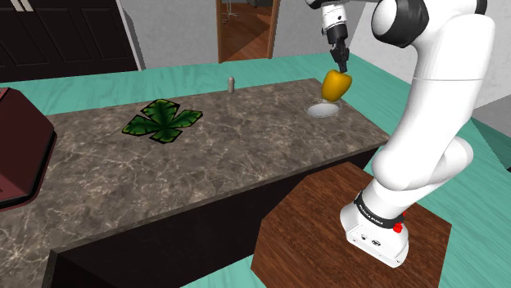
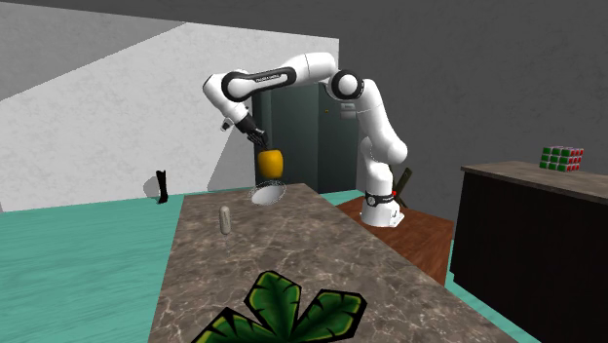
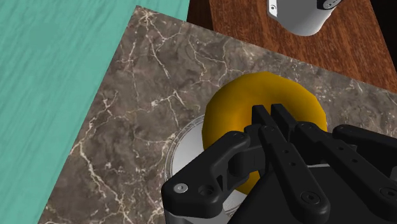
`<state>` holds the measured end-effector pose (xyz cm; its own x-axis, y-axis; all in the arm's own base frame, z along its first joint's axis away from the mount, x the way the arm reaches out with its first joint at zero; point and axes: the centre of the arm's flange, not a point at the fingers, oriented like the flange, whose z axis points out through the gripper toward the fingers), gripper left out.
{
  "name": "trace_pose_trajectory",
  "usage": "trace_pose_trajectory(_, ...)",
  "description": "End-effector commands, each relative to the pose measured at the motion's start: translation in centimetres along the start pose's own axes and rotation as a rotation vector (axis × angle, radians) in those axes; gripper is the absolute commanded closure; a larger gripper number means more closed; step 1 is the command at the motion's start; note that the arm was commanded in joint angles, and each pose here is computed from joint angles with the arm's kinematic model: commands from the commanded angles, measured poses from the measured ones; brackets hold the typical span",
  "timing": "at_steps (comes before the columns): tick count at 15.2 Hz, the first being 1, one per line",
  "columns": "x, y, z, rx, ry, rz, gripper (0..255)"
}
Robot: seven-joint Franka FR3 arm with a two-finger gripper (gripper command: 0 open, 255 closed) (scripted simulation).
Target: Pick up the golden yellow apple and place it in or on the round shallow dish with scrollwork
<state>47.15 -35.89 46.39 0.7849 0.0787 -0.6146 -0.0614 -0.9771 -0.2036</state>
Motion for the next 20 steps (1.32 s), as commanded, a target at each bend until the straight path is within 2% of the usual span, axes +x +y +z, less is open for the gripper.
trace_pose_trajectory(1, 0.6, 0.2, 0.8, 0.000, 0.001, 0.000, 255)
trace_pose_trajectory(9, 3.2, 1.1, 4.0, 0.000, 0.001, 0.000, 255)
trace_pose_trajectory(17, 3.2, 1.1, 4.0, 0.000, 0.001, 0.000, 255)
trace_pose_trajectory(18, 3.2, 1.1, 4.0, 0.000, 0.001, 0.000, 0)
trace_pose_trajectory(20, 3.2, 1.1, 4.0, 0.000, 0.001, 0.000, 0)
